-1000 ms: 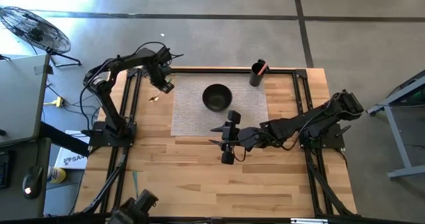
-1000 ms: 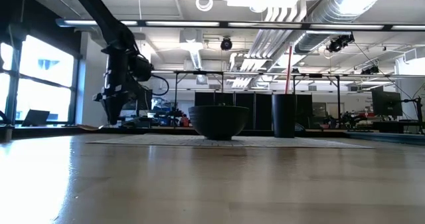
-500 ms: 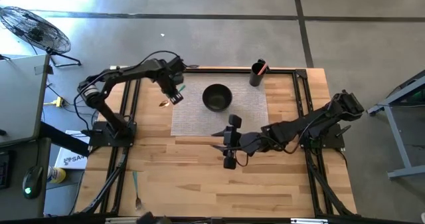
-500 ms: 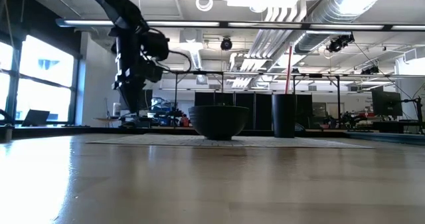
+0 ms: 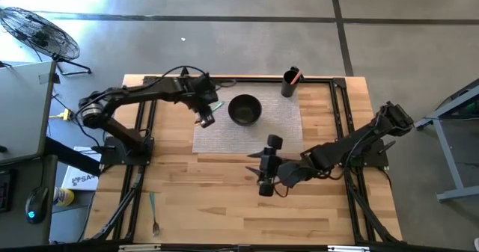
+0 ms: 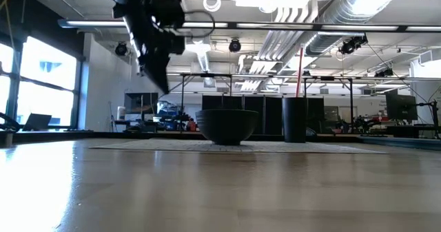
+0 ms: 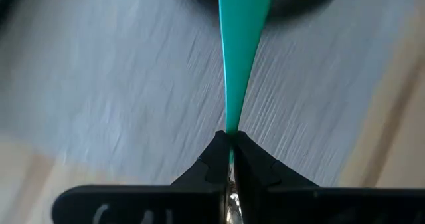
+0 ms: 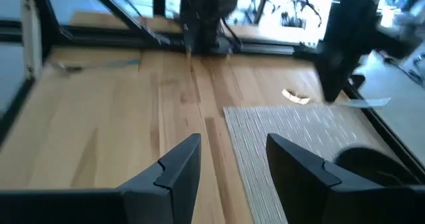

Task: Pick & Place Utensil
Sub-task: Put the green spoon into the black bowl

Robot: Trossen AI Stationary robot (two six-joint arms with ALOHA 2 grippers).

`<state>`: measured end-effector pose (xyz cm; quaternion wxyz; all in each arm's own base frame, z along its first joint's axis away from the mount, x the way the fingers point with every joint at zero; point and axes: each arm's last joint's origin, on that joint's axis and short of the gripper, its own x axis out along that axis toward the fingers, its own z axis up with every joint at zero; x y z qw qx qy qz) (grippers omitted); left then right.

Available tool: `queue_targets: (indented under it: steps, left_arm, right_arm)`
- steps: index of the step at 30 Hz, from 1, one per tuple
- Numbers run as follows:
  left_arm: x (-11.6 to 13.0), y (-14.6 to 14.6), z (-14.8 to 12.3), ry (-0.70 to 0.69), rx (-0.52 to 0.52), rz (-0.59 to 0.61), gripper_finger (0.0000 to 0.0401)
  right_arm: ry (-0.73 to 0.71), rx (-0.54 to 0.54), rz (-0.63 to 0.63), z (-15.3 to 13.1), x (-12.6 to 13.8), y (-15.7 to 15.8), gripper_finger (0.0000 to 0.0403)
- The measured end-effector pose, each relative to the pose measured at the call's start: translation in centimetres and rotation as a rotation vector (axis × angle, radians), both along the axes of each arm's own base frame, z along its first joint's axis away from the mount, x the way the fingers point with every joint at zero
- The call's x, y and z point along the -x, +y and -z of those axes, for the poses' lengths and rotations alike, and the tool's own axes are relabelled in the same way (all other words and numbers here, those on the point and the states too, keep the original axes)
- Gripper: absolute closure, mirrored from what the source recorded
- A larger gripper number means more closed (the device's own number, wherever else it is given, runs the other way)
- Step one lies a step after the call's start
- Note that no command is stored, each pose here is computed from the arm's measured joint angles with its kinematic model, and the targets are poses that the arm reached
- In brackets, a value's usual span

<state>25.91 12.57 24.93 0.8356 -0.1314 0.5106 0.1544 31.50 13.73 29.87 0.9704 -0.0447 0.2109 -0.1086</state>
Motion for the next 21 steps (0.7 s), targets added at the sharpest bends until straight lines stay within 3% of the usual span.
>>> queue_targets:
  steps: [4,8,17,21]
  left_arm:
    - [-1.1,0.2,-2.1,-0.246,-0.050,0.066,0.0396]
    - [-2.5,0.8,-2.7,-0.386,-0.106,0.070,0.0396]
    - [-6.3,2.2,-1.6,-0.512,-0.119,0.032,0.0396]
    - [-8.3,3.2,-2.9,-0.523,-0.135,0.033,0.0396]
  right_arm:
    - [0.046,-0.022,0.034,0.5,0.5,0.0,0.0237]
    - [0.062,-0.045,0.062,0.7,0.6,-0.1,0.0237]
    - [0.059,-0.023,0.075,0.8,0.9,0.3,0.0237]
    - [0.061,-0.004,0.076,0.8,0.9,0.2,0.0237]
